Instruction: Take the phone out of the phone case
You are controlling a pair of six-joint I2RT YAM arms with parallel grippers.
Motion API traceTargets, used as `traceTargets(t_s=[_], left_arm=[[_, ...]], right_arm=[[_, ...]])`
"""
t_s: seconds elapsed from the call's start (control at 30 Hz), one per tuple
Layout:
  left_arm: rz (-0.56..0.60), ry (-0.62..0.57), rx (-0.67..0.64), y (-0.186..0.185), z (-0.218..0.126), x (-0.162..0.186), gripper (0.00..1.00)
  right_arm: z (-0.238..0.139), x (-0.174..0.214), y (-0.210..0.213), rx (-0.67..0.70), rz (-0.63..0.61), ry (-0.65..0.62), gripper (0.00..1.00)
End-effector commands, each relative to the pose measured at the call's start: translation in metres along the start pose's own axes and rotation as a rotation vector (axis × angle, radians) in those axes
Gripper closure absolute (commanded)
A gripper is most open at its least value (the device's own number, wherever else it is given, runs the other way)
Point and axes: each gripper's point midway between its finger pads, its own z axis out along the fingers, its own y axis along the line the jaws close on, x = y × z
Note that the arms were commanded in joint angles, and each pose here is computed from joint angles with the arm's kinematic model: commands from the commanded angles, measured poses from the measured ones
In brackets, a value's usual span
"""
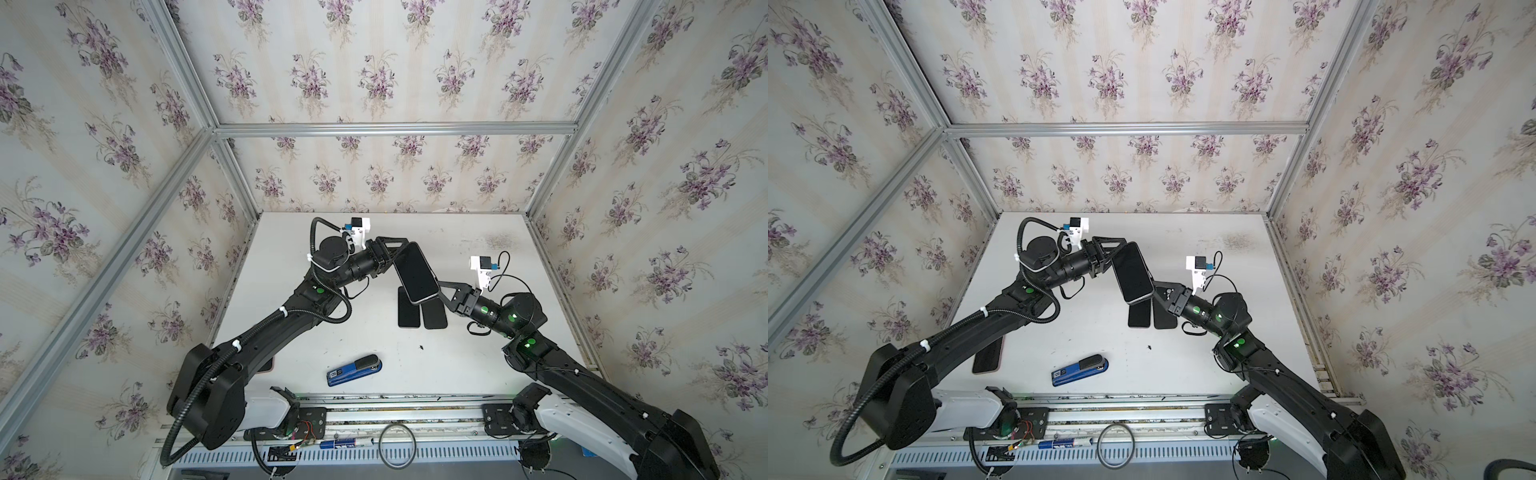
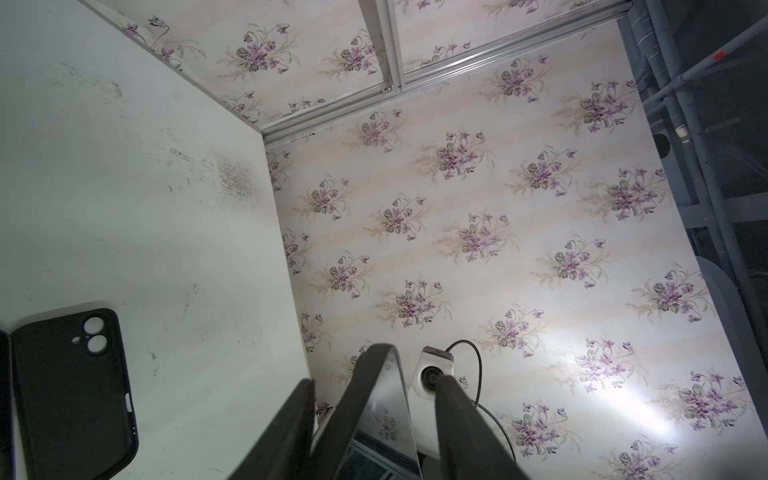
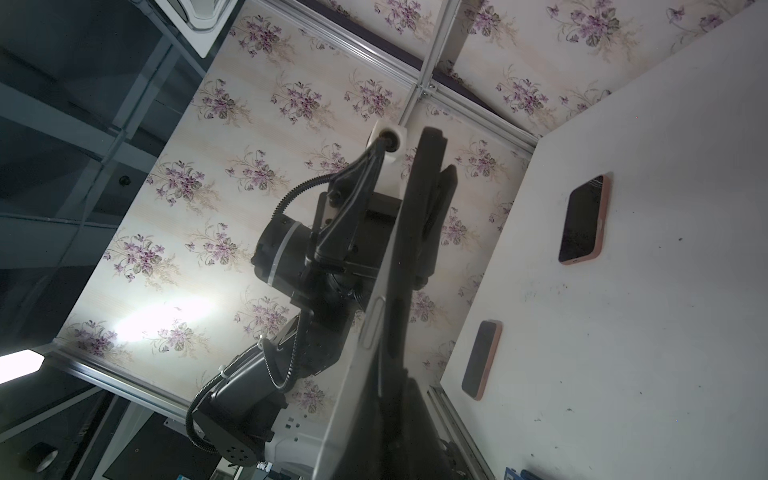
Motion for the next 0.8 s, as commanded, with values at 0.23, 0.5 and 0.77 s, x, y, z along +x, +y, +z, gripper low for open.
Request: traceTargets(t_s=[0.23,0.5,0.77], left_arm=[[0.047,0.005,-0.061,0.029,0.013,0.002,0.14],[0.048,0.041,-0.217,0.077,0.021,0.009,0.05],[0.174,0.064,-0.279,0.080,0.023,0.014,0.01]], right_arm=[[-0.010,-0.017,-0.026,0.076,0.032,-0.084,1.00],[-0.030,-0.024,-0.061,0.180,0.095,-0.161,1.00],[-0.043,-0.026,-0.085,0.243,0.139,-0.191,1.00]])
